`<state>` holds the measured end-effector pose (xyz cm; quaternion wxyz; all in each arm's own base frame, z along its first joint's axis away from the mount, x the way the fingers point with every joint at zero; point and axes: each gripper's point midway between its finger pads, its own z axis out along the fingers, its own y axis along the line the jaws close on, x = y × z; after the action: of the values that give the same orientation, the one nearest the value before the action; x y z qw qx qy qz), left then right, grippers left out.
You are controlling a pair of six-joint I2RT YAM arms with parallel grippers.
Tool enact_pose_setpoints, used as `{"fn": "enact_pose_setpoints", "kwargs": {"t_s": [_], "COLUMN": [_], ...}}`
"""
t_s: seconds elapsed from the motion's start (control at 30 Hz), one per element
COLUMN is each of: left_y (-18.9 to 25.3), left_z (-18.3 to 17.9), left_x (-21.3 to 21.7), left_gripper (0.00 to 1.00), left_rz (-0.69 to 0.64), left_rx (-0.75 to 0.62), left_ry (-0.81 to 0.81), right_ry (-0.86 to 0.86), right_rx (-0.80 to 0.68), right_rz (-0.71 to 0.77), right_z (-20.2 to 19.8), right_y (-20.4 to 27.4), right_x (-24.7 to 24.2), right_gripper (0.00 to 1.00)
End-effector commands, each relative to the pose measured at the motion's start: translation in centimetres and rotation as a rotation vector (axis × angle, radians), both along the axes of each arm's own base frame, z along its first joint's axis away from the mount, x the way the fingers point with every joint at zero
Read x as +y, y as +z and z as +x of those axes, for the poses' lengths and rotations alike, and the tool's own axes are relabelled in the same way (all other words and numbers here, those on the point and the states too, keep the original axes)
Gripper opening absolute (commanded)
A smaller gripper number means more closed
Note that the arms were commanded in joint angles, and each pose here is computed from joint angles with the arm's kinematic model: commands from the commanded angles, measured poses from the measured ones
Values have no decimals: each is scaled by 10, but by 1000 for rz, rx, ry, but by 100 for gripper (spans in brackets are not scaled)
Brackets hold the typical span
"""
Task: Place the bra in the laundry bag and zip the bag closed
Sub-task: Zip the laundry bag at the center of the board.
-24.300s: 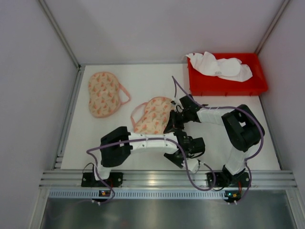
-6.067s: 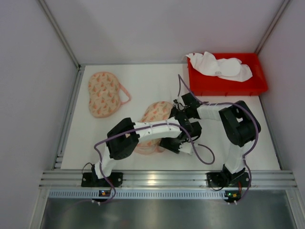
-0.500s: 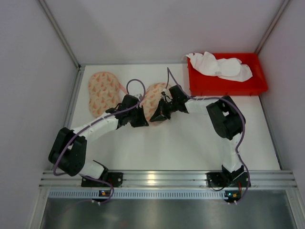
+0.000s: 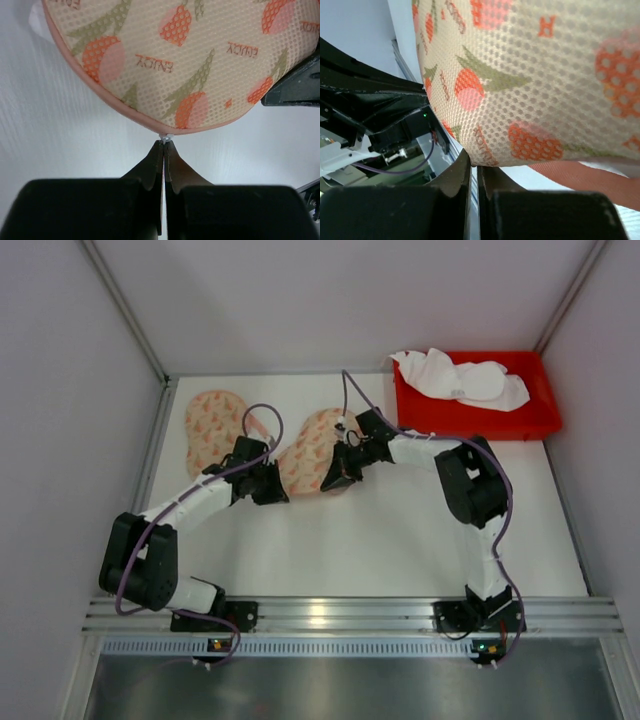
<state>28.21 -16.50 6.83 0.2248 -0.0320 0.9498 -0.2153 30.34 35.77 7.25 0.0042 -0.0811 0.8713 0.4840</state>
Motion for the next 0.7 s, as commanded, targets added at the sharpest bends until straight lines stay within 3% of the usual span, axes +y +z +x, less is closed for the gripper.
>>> {"fn": "enact_pose_setpoints", "kwargs": {"t_s": [0.0, 0.1, 0.2, 0.23, 0.3, 0.37, 0.5, 0.53, 0.67], "left_y": [3, 5, 7, 9, 12, 12, 14, 18, 23], "left_z": [-1, -2, -1, -1, -1, -2, -1, 3, 8], "left_x": [9, -1, -6, -8, -13, -19, -49, -58, -91], "left_gripper": [0, 0, 0, 0, 0, 0, 0, 0, 0], "left_rz": [16, -37, -72, -86, -110, -133, -173, -195, -229], "left_rx": [-3, 21, 22, 16, 12, 20, 3, -15, -17], "left_ry": [-16, -11, 20, 26, 48, 65, 32, 22, -30], "right_ry": [30, 69, 58, 60, 52, 44, 9, -22, -41], "right_rx": [-79, -133, -175, -175, -181, -159, -91, -1, 25], "right_rz": [-41, -57, -79, -100, -117, -141, -22, -25, 22], "right_z": [23, 35, 46, 44, 39, 28, -1, -17, -24], "right_y": [-4, 3, 11, 11, 19, 14, 35, 24, 22], "right_x": [-15, -13, -12, -15, -22, -32, -33, -35, -26], "right_gripper": [0, 9, 46, 62, 71, 73, 73, 75, 80]}}
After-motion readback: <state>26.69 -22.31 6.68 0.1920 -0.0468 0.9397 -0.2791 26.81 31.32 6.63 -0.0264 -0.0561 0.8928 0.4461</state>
